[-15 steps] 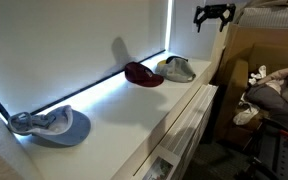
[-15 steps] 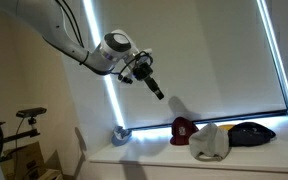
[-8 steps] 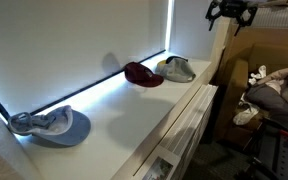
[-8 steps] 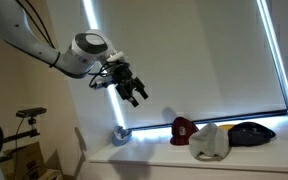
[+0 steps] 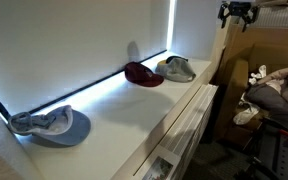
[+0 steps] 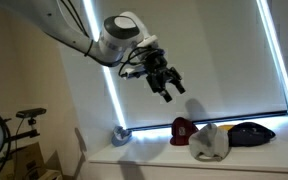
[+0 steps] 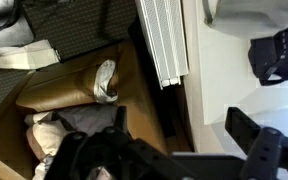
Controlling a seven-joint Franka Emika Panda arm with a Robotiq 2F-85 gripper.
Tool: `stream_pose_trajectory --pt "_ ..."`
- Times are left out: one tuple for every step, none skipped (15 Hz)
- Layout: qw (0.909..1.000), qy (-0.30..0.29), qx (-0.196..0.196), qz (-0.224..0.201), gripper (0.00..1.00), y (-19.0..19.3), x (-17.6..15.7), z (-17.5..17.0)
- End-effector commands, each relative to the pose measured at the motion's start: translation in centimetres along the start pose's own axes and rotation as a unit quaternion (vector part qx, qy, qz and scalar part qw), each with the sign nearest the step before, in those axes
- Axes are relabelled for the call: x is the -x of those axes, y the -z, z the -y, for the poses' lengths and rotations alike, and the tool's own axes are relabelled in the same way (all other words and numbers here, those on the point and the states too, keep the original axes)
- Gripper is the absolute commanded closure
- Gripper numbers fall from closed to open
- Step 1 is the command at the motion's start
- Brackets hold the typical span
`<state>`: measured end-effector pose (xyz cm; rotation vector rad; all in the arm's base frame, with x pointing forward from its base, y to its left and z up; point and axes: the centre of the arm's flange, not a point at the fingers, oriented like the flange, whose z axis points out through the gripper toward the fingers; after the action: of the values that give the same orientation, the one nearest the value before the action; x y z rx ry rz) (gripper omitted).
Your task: Get the white cap and put it next to the blue cap
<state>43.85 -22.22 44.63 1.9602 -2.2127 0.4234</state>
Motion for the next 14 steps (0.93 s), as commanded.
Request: stream_pose_trajectory --pt "0.9949 -0.076 -0.056 0.036 0.00 -3.9 1.2 -6.1" --pt "0.9918 -0.093 -0.072 0.050 0.00 -4.5 1.5 -6.5" --pt "0.9877 -0.114 -0.086 0.063 0.00 -5.2 2.1 -7.6" --pt "0.9939 -0.087 -0.053 0.042 0.00 -3.7 -0.9 -2.9" --pt "0.9921 -0.097 -0.061 0.051 0.00 -4.5 0.1 -3.8" --pt "0.9911 -0.103 -0.064 0.055 0.00 -4.9 0.7 -4.5" --pt "0.9906 -0.106 -0.066 0.056 0.00 -4.9 0.8 -4.8" --pt "0.9903 -0.107 -0.068 0.057 0.00 -4.7 0.8 -4.8" --pt "0.9885 -0.114 -0.081 0.058 0.00 -4.5 1.0 -4.7" --pt "0.9885 -0.119 -0.075 0.055 0.00 -4.2 1.4 -3.5" --pt "0.9908 -0.114 -0.054 0.047 0.00 -3.9 1.8 -1.6" --pt "0.9922 -0.114 -0.032 0.039 0.00 -3.5 2.2 1.1" --pt "0.9931 -0.111 -0.011 0.035 0.00 -3.2 2.6 3.6" --pt "0.9935 -0.108 0.015 0.032 0.00 -2.9 2.9 5.7"
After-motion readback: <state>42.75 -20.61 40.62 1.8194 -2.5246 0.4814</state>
